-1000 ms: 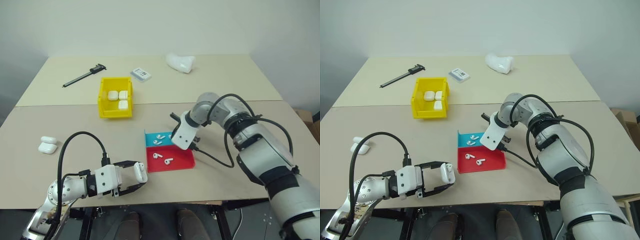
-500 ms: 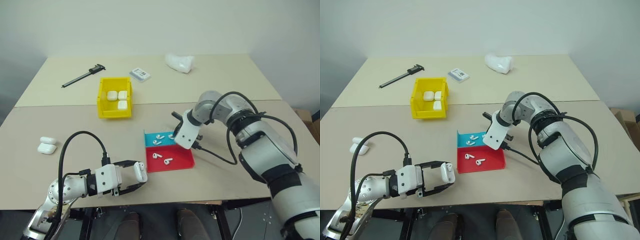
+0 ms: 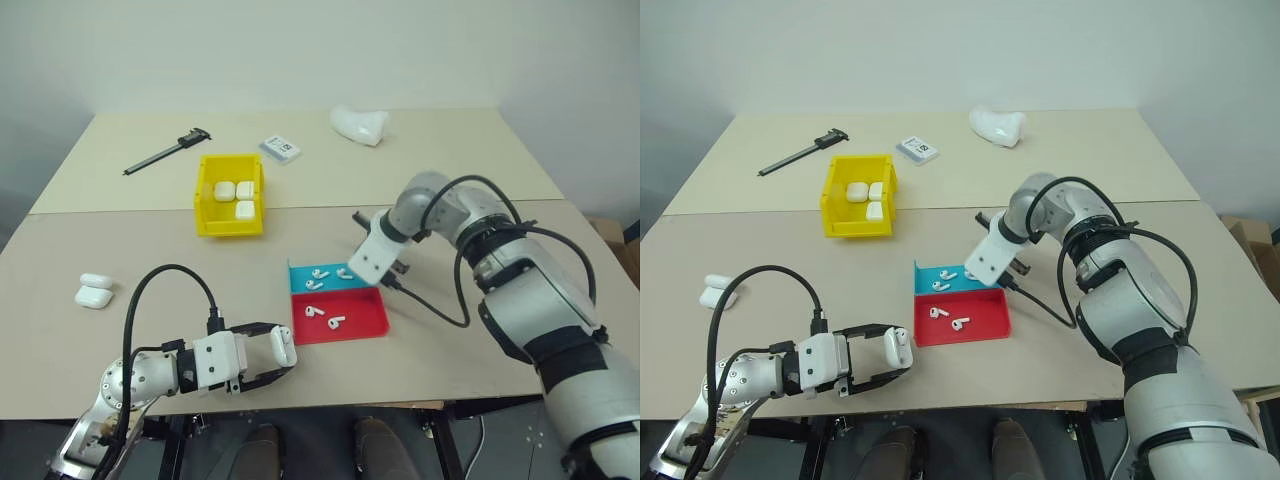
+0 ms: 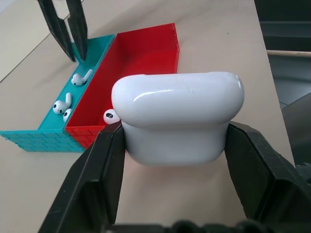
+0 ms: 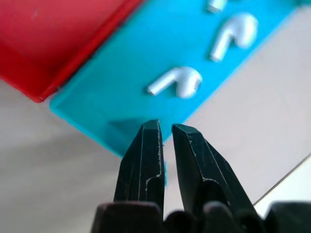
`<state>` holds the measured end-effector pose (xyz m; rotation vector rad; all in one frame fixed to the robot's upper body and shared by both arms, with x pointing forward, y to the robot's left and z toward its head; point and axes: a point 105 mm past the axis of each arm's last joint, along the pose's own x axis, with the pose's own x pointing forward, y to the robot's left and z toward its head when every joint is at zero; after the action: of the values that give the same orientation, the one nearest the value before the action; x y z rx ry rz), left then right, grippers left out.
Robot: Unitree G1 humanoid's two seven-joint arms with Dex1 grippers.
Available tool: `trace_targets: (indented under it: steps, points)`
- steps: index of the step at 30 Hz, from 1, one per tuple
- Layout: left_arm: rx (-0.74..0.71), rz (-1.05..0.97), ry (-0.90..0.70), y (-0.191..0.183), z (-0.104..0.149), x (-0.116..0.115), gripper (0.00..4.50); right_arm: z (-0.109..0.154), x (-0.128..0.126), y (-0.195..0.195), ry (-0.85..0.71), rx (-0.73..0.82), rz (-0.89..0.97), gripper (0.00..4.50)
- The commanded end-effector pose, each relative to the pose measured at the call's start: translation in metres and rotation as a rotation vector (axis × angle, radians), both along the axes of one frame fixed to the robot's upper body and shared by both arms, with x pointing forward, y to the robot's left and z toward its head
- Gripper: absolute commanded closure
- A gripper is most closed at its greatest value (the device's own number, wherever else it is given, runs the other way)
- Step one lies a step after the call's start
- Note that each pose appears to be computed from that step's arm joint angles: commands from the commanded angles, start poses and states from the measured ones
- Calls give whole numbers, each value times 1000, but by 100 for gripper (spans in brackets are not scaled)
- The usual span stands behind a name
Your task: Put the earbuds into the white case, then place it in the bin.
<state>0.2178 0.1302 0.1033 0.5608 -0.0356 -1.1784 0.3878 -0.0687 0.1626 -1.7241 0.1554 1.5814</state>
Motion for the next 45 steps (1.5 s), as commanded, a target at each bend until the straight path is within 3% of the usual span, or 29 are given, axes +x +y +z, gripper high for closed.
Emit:
trace_targets:
  steps: [1, 6, 11, 16, 20, 35, 45]
  points:
    - [-14, -9, -33, -3, 6, 0, 173, 29, -5, 13, 150, 100, -147, 380]
    - [-23, 4, -31, -2, 7, -3, 173, 36, -12, 21, 223, 192, -313, 380]
    - [-28, 20, -26, -1, 8, -2, 173, 35, -30, 31, 354, 274, -500, 233]
    - [-38, 23, -39, -3, 9, 3, 173, 17, -38, 17, 395, 244, -710, 233]
    - [-43, 20, -36, -8, 7, 7, 173, 8, -30, 14, 380, 260, -835, 233]
    - [-26, 22, -29, -8, 3, 6, 173, -11, -1, 23, 214, 260, -867, 233]
    - [-25, 24, -27, -7, 3, 5, 173, -15, -1, 29, 236, 255, -846, 233]
